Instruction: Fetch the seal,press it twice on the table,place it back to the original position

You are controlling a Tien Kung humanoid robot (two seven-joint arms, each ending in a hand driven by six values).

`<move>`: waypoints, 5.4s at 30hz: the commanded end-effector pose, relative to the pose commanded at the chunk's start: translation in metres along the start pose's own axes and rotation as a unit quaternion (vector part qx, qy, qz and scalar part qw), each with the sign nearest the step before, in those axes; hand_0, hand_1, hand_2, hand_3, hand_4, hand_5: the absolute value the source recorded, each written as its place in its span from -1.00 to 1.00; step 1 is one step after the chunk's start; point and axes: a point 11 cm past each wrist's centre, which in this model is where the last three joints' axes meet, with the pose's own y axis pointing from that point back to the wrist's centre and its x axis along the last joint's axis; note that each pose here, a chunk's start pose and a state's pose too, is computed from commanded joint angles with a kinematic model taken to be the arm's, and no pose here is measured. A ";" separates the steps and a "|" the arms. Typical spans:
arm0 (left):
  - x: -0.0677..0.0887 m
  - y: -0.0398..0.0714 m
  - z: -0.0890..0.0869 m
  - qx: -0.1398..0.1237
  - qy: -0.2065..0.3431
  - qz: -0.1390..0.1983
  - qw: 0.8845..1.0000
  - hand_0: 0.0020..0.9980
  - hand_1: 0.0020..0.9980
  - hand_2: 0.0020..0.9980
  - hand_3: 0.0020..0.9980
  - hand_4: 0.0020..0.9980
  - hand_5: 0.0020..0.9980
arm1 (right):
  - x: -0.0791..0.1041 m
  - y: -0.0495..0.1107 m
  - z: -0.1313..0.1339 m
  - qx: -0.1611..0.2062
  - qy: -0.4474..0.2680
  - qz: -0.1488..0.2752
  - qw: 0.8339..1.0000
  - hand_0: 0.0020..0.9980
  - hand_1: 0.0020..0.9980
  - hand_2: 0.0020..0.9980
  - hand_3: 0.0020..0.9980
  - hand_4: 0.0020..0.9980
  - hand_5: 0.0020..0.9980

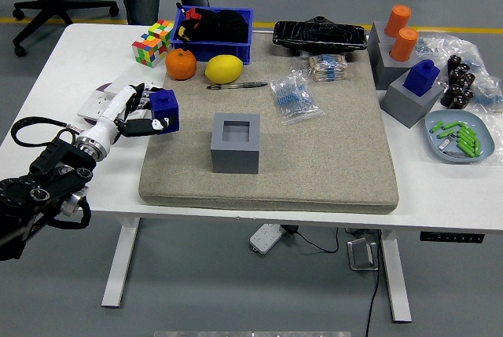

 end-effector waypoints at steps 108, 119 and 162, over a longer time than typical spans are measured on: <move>-0.072 -0.017 0.096 -0.089 -0.063 -0.160 0.981 0.27 0.06 -0.06 0.18 0.38 -1.00 | 0.003 0.000 -0.002 0.001 -0.001 0.002 1.000 0.47 0.37 0.31 0.24 0.44 0.03; -0.079 -0.017 0.095 -0.089 -0.074 -0.170 0.979 0.27 0.06 -0.05 0.18 0.40 -1.00 | 0.003 0.000 -0.002 0.000 0.000 0.003 1.000 0.47 0.37 0.31 0.23 0.44 0.03; -0.078 -0.020 0.096 -0.080 -0.070 -0.174 0.979 0.35 0.13 0.00 0.19 0.61 -1.00 | 0.002 0.000 -0.002 0.001 0.000 0.002 1.000 0.47 0.37 0.31 0.24 0.44 0.03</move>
